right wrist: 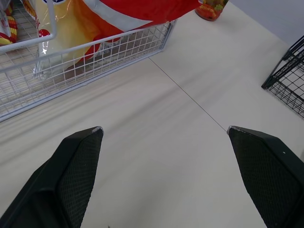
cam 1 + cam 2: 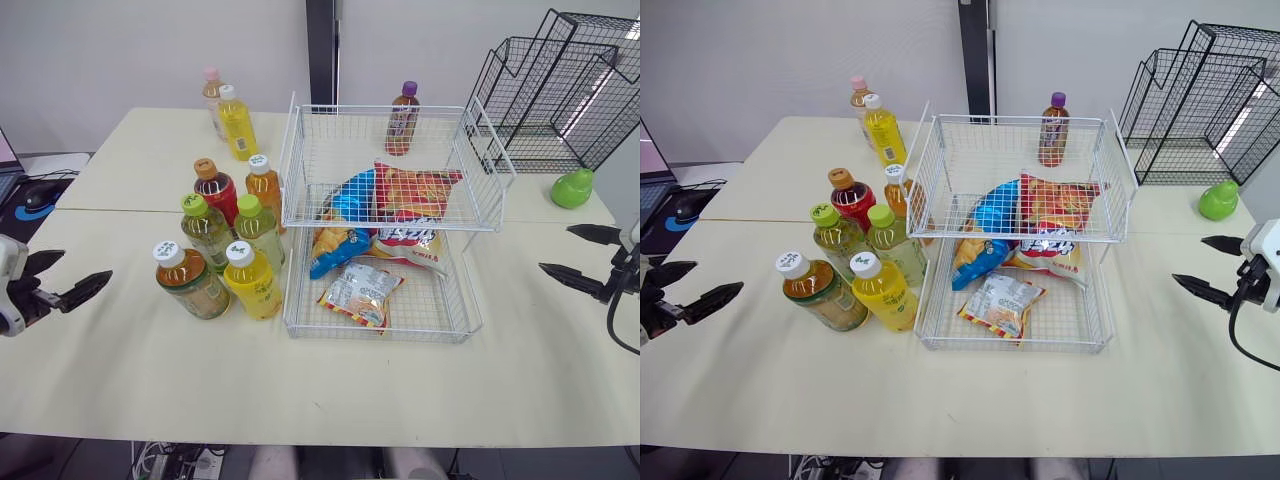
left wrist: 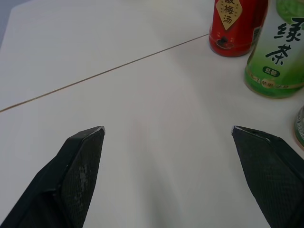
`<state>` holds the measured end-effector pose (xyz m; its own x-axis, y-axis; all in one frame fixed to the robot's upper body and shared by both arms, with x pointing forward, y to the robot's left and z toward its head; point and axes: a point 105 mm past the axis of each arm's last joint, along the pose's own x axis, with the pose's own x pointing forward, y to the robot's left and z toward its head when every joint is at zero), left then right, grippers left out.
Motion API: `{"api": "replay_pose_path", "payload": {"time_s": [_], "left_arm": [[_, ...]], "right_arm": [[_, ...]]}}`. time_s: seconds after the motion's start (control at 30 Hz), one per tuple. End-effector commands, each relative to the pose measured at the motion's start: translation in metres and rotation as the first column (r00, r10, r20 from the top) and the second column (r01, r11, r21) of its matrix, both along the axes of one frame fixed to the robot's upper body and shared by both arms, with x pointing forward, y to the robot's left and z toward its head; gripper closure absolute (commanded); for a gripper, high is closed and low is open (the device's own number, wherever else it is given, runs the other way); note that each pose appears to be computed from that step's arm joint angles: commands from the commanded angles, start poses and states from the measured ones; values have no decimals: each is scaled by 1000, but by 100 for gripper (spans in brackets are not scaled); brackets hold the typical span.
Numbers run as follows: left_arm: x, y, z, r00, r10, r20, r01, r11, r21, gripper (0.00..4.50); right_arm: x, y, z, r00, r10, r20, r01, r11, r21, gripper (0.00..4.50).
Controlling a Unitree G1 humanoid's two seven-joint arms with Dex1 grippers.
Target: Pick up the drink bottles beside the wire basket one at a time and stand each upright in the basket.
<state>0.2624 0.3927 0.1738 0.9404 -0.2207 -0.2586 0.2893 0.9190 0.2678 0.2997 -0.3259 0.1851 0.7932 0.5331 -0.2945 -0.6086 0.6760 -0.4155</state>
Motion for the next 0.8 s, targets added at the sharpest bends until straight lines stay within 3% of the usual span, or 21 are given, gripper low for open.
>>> {"api": "replay_pose_path", "payload": {"time_s": [0.03, 0.33, 0.63, 0.8], "left_arm": [[-2, -4, 15, 999, -10, 48, 11, 1000, -16, 6], [-2, -12, 14, 999, -33, 22, 34, 998, -49, 6], [-7, -23, 14, 998, -55, 9, 55, 997, -61, 6], [-20, -28, 15, 999, -45, 7, 46, 997, -66, 6]], "right_arm": [[-2, 5, 14, 998, 27, 50, -27, 1000, 2, 0], [-15, 25, 18, 993, 106, 54, -108, 994, 17, 0], [-57, 110, 106, 907, 372, 197, -396, 913, 101, 0], [-60, 153, 126, 815, 534, 224, -566, 816, 116, 0]]}}
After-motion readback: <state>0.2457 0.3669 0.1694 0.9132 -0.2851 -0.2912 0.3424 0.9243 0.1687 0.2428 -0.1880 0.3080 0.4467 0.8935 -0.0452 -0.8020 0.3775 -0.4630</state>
